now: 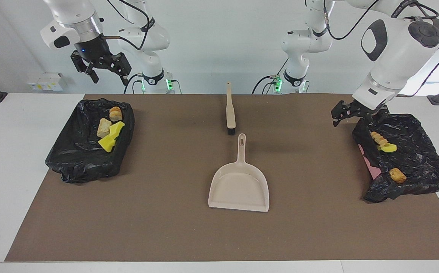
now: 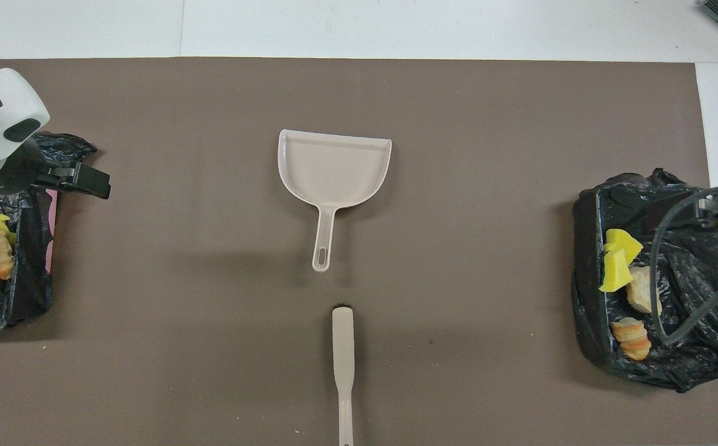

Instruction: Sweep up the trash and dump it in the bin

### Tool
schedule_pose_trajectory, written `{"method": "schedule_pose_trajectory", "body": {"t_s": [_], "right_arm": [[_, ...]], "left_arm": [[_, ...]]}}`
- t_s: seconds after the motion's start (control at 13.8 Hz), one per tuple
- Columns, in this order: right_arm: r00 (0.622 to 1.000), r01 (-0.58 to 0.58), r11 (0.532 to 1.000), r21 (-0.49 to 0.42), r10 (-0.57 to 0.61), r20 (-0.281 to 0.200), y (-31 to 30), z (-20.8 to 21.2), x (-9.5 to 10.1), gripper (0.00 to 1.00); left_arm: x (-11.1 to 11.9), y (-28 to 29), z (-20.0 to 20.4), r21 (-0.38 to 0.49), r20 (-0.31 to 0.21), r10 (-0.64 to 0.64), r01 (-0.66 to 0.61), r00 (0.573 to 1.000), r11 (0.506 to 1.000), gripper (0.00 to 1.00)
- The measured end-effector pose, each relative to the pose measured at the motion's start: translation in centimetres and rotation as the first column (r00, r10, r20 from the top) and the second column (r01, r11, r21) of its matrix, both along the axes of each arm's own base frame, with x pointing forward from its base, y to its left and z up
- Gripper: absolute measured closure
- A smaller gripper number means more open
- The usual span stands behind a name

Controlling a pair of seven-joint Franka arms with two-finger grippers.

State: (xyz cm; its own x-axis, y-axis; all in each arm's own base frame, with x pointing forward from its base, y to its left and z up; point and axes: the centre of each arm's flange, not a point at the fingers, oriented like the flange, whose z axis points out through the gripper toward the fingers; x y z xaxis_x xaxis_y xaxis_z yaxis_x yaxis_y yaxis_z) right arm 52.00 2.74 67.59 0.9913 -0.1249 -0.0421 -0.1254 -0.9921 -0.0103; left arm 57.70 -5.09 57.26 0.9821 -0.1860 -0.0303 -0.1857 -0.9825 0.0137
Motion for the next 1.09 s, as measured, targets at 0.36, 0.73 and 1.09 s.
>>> {"method": "schedule_pose_trajectory", "body": {"t_s": [0.36, 0.73, 1.09], "right_arm": [[1.0, 0.006, 1.0, 0.0, -0.006, 0.0, -0.3, 0.0, 0.0, 0.0], [1.0, 0.011, 1.0, 0.0, -0.011, 0.0, -0.6, 0.0, 0.0, 0.0], [1.0, 0.011, 1.0, 0.0, -0.011, 0.0, -0.6, 0.0, 0.0, 0.0]], "left_arm": [[-1.3, 0.1, 2.6, 0.003, 0.015, -0.002, 0.001, 1.0, 1.0, 0.0], [-1.3, 0.1, 2.6, 0.003, 0.015, -0.002, 0.001, 1.0, 1.0, 0.0], [-1.3, 0.1, 2.6, 0.003, 0.015, -0.001, 0.001, 1.0, 1.0, 0.0]]}}
